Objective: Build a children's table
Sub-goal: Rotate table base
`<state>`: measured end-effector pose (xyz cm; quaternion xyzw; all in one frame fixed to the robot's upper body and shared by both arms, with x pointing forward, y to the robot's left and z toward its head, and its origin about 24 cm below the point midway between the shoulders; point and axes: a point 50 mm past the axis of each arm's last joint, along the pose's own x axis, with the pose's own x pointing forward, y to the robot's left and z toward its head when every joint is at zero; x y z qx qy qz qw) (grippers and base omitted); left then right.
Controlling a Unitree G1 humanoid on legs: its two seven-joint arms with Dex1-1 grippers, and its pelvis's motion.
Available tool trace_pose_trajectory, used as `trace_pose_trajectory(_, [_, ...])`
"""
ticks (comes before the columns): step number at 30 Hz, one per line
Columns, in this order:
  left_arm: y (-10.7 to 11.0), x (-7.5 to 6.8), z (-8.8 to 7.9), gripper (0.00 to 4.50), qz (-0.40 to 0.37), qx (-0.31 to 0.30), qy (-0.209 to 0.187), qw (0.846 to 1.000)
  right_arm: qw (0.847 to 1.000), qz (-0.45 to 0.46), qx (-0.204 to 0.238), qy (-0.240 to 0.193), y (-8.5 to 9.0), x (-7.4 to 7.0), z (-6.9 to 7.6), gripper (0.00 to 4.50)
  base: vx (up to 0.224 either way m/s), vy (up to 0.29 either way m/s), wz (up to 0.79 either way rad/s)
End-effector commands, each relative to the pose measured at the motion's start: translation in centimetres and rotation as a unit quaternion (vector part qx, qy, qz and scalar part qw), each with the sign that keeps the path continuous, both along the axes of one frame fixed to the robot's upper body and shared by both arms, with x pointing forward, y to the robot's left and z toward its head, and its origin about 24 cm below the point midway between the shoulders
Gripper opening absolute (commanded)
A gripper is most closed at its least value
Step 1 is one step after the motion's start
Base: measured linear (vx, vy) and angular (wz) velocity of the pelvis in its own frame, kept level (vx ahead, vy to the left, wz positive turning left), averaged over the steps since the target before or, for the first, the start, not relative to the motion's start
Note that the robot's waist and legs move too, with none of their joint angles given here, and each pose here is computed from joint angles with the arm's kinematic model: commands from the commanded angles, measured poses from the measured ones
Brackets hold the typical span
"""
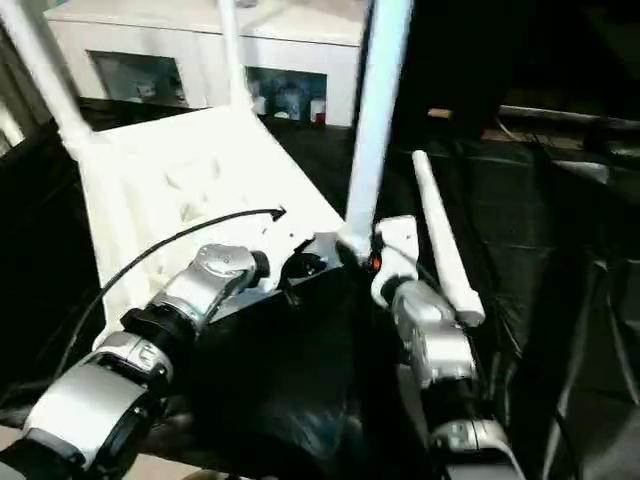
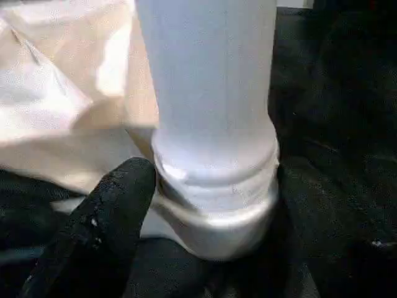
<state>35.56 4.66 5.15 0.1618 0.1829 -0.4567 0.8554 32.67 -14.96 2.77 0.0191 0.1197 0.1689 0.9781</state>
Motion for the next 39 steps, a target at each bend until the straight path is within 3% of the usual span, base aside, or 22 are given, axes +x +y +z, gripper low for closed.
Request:
trace_pose_trajectory(1, [-0.2,1.1,2.2,0.00,0.030,-0.044,-0.046,0.998,1.000,-0.013,-0.006,-0.012,-0.8,0.0,0.4,3.58,0.000,0.000,0.00])
trace_pose_trajectory(6, [0.1,2.0,3.0,0.00,0.089,-0.060,-0.066,0.992,0.999,-0.013,0.019,-0.039,-2.6,-1.0,1.8,3.58,0.000,0.000,0.00])
trace_pose_trajectory(8, [-0.1,2.5,4.0,0.00,0.112,-0.082,-0.091,0.986,0.999,0.007,0.015,-0.036,-2.7,-1.8,1.8,3.58,0.000,0.000,0.00])
trace_pose_trajectory(11, [-0.4,2.8,5.4,0.00,0.121,-0.130,-0.114,0.977,0.999,0.025,0.008,-0.024,-2.1,-2.1,1.2,3.58,0.000,0.000,0.00])
trace_pose_trajectory(12, [-0.4,2.9,5.9,0.28,0.112,-0.141,-0.120,0.976,0.999,0.030,0.005,-0.021,-1.7,-2.1,1.0,3.67,0.000,0.000,0.00])
trace_pose_trajectory(13, [0.0,3.1,6.6,0.28,0.114,-0.150,-0.128,0.974,0.999,0.036,0.000,-0.012,-1.0,-2.0,0.6,3.67,0.000,0.000,0.00])
trace_pose_trajectory(17, [2.0,3.5,7.7,0.67,0.135,-0.122,-0.164,0.970,0.999,0.050,-0.005,-0.004,0.3,-1.6,0.4,3.71,0.000,0.000,0.00])
trace_pose_trajectory(20, [4.1,3.2,7.5,0.93,0.138,-0.104,-0.153,0.973,0.998,0.054,-0.001,0.008,1.0,-1.1,0.3,3.71,0.000,0.000,0.00])
trace_pose_trajectory(22, [4.5,2.7,6.5,1.11,0.118,-0.095,-0.132,0.980,0.998,0.052,-0.005,0.016,1.3,-0.7,0.2,3.71,0.000,0.000,0.00])
trace_pose_trajectory(26, [5.8,2.2,5.7,1.34,0.142,-0.075,-0.134,0.978,0.998,0.050,-0.016,0.016,1.7,-0.1,0.2,3.71,0.000,0.000,0.00])
trace_pose_trajectory(29, [9.1,2.1,6.6,1.58,0.227,-0.048,-0.168,0.958,0.998,0.053,-0.015,0.016,1.9,0.2,0.4,3.71,0.000,0.000,0.00])
trace_pose_trajectory(30, [9.1,2.1,6.6,1.71,0.227,-0.048,-0.168,0.958,0.998,0.053,-0.015,0.016,1.9,0.2,0.4,3.71,0.000,0.000,0.00])
trace_pose_trajectory(31, [12.4,1.6,6.8,1.77,0.287,0.006,-0.199,0.937,0.998,0.051,-0.025,0.019,2.0,0.4,0.4,3.71,0.000,0.000,0.00])
trace_pose_trajectory(32, [12.4,1.6,6.8,1.77,0.287,0.006,-0.199,0.937,0.998,0.051,-0.025,0.019,2.0,0.4,0.4,3.71,0.000,0.000,0.00])
trace_pose_trajectory(34, [16.1,0.4,6.9,1.89,0.369,0.050,-0.217,0.902,0.998,0.055,-0.032,0.022,2.4,0.7,0.2,3.71,0.000,0.000,0.00])
trace_pose_trajectory(35, [16.7,0.2,6.9,2.02,0.385,0.055,-0.222,0.894,0.998,0.056,-0.030,0.022,2.5,0.8,0.2,3.71,0.000,0.000,0.00])
trace_pose_trajectory(37, [19.2,-1.0,7.1,2.20,0.446,0.079,-0.244,0.858,0.997,0.064,-0.031,0.025,3.0,1.1,0.2,3.71,0.000,0.000,0.00])
trace_pose_trajectory(39, [20.8,-2.1,7.2,2.35,0.483,0.104,-0.258,0.830,0.996,0.072,-0.035,0.025,3.6,1.3,0.2,3.71,0.000,0.000,0.00])
